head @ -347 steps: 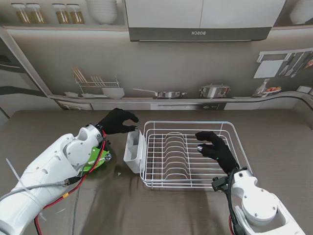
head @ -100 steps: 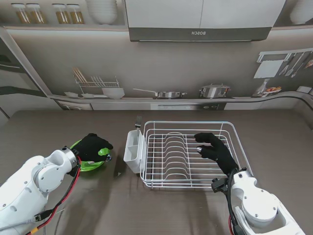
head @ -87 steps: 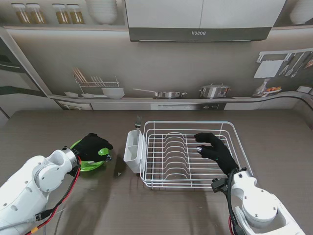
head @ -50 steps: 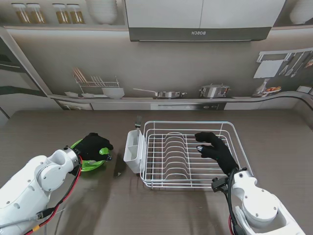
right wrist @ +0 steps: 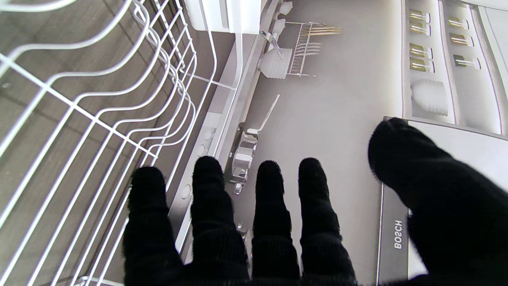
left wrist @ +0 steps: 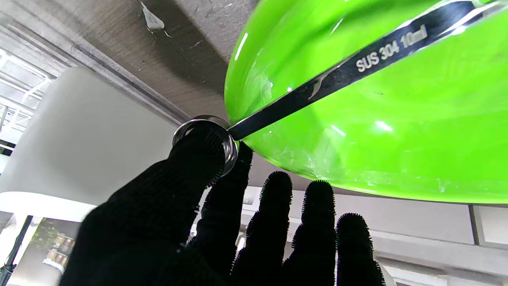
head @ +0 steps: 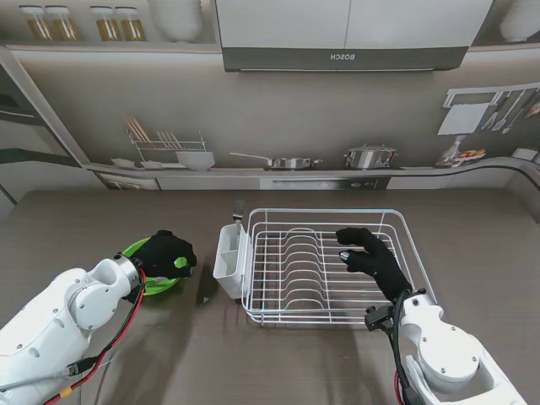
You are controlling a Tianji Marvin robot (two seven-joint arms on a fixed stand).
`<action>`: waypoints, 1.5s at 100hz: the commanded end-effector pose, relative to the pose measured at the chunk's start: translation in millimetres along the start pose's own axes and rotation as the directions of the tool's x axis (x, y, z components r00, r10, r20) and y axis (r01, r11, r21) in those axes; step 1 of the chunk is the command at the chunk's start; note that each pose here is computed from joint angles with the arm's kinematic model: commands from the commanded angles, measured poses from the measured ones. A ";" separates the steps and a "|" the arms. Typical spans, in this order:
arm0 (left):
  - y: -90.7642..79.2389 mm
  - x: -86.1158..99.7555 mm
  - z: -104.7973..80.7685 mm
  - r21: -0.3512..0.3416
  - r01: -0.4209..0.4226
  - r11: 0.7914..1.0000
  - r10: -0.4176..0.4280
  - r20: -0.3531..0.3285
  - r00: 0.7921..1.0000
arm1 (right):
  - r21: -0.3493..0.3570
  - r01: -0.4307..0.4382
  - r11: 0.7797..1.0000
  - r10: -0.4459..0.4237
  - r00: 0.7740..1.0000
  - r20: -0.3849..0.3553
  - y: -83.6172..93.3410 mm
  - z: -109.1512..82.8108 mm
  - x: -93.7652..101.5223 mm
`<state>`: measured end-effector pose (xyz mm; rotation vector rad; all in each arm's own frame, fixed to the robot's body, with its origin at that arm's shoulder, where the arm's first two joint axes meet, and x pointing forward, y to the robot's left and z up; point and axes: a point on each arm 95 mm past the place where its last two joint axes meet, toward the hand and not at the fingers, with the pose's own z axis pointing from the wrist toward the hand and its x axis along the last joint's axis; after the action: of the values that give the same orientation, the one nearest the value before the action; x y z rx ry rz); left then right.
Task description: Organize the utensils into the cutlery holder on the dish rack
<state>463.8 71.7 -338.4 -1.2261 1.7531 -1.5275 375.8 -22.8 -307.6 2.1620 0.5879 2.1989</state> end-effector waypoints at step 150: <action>-26.2 5.2 -12.3 0.133 0.077 0.988 -0.078 0.003 0.997 | 0.020 -0.007 1.000 0.006 1.000 0.009 -6.1 -1.3 -1.0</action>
<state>457.5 78.2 -317.2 -1.2496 1.5963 -1.6307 375.6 -22.0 -308.5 2.1699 0.5885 2.1921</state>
